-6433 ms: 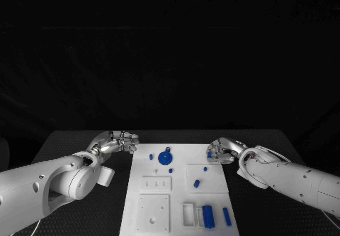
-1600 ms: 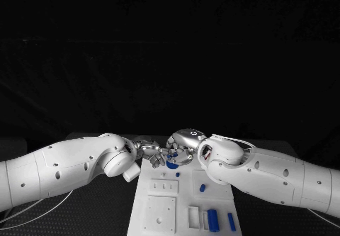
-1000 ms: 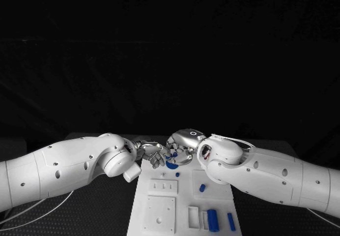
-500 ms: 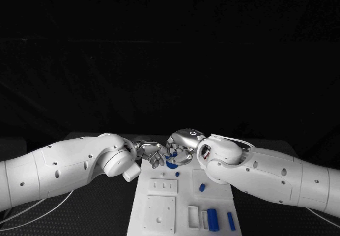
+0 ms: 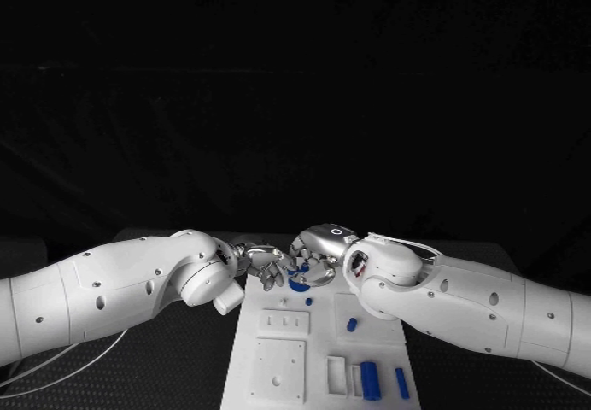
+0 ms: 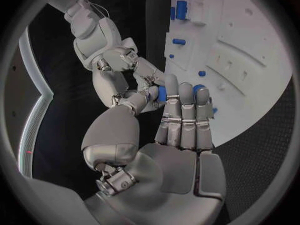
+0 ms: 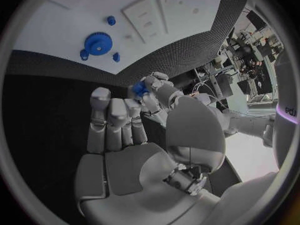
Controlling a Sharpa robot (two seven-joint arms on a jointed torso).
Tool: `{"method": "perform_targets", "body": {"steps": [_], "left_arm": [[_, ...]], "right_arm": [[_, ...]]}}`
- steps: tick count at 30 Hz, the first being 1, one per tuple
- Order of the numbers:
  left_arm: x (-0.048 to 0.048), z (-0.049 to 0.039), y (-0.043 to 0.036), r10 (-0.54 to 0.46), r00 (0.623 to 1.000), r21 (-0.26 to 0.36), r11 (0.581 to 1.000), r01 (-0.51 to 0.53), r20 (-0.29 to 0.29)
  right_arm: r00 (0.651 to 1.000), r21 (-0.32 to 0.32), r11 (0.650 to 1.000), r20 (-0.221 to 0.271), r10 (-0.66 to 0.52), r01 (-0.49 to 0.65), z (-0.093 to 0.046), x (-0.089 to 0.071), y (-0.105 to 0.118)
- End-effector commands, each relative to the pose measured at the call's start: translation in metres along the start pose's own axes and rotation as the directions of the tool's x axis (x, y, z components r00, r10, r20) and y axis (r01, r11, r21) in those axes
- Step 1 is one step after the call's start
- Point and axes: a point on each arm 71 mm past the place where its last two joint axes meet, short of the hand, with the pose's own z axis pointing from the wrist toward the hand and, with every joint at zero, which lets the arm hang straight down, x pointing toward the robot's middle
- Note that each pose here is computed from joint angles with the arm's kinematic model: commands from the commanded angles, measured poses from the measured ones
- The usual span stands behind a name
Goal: Assemble the parts on the task board
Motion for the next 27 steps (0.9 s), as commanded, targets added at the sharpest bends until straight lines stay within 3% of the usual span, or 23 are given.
{"method": "perform_targets", "body": {"steps": [1, 9, 20, 23, 27], "left_arm": [[0.0007, -0.0008, -0.0053, 0.034, 0.999, 0.038, 0.999, -0.034, 0.007], [-0.0008, -0.0005, -0.0049, 0.059, 0.998, 0.034, 0.998, -0.059, 0.020], [-0.0075, 0.0023, -0.0017, 0.117, 0.992, -0.001, 0.993, -0.117, 0.055], [-0.0086, 0.0047, 0.0008, 0.140, 0.988, -0.020, 0.990, -0.139, 0.059], [-0.0078, 0.0088, 0.0077, 0.184, 0.982, -0.061, 0.982, -0.180, 0.053]], "right_arm": [[1.000, 0.019, 1.000, 0.028, 0.013, -0.014, -0.001, 0.000, -0.006], [0.998, 0.040, 0.999, 0.054, 0.023, -0.025, -0.005, 0.000, -0.017], [0.994, 0.095, 0.995, 0.102, 0.025, -0.035, -0.025, -0.003, -0.052], [0.986, 0.121, 0.990, 0.159, 0.045, -0.065, -0.032, -0.009, -0.070], [0.947, 0.161, 0.964, 0.277, 0.163, -0.213, -0.040, -0.022, -0.101]]}}
